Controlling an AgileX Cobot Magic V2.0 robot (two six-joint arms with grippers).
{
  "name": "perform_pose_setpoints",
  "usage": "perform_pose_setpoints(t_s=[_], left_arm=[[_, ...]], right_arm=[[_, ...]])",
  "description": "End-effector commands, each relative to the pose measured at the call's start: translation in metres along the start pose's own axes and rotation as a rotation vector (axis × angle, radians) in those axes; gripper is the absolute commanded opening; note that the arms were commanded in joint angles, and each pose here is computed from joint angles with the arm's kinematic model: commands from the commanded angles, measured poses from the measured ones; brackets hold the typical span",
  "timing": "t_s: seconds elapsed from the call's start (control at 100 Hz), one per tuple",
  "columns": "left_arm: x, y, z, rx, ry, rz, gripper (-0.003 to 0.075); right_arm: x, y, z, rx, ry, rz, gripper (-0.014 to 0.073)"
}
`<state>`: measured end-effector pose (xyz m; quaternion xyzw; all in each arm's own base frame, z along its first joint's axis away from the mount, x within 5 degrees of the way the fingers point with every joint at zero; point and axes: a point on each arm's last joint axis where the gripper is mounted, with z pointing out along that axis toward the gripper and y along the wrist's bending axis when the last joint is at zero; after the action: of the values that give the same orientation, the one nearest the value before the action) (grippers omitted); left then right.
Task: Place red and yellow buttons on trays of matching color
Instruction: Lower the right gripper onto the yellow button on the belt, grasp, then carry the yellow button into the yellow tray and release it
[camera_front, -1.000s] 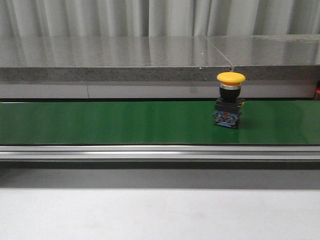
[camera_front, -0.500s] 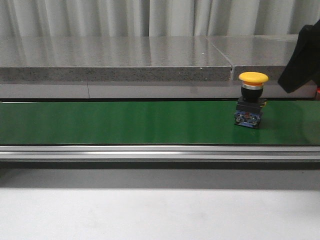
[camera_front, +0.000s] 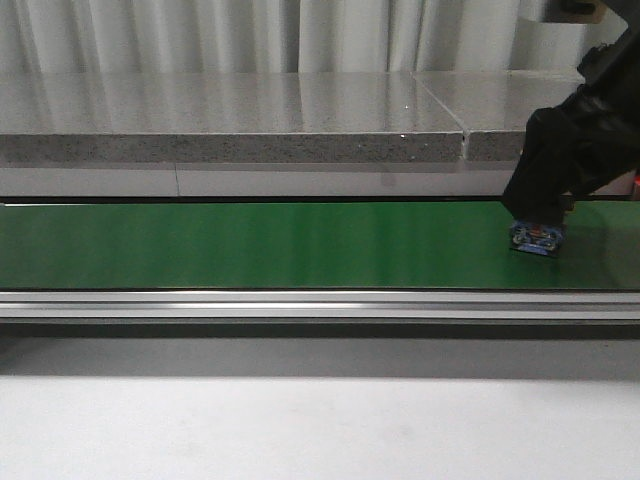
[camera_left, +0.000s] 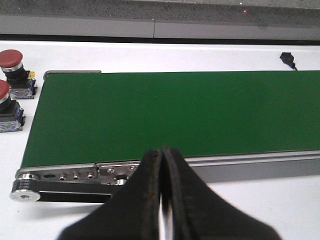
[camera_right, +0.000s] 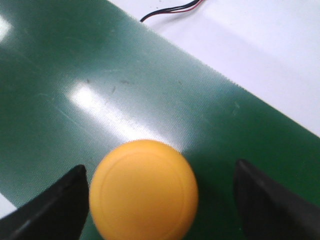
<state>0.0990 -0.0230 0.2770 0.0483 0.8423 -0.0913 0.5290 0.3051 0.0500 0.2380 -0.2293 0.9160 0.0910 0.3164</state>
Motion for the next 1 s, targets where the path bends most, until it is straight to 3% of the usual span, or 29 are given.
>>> perform_pose_setpoints(t_s=[0.0, 0.15, 0.22, 0.43, 0.66, 0.84, 0.99], left_arm=[[-0.015, -0.003, -0.004, 0.021, -0.096, -0.011, -0.0019], [-0.015, -0.003, -0.004, 0.021, -0.096, -0.011, -0.0019], [-0.015, -0.003, -0.004, 0.021, -0.096, -0.011, -0.0019], [-0.015, -0.003, -0.004, 0.021, -0.096, -0.011, -0.0019], [-0.015, -0.003, -0.004, 0.021, -0.096, -0.011, -0.0019], [-0.015, -0.003, -0.004, 0.021, -0.096, -0.011, -0.0019], [-0.015, -0.003, -0.004, 0.021, -0.096, -0.011, -0.0019]], right_arm=[[-0.016, -0.002, -0.013, 0.040, -0.090, -0.015, 0.0466], [-0.016, -0.001, -0.013, 0.037, -0.087, -0.015, 0.0160], [-0.016, -0.001, -0.014, 0.033, -0.086, -0.015, 0.0092], [-0.015, -0.004, -0.031, 0.046, -0.103, 0.047, 0.0083], [0.002, -0.031, -0.090, 0.131, -0.142, 0.222, 0.0076], [0.032, -0.058, -0.140, 0.304, -0.183, 0.368, 0.0076], [0.061, -0.081, -0.167, 0.454, -0.232, 0.578, 0.0076]])
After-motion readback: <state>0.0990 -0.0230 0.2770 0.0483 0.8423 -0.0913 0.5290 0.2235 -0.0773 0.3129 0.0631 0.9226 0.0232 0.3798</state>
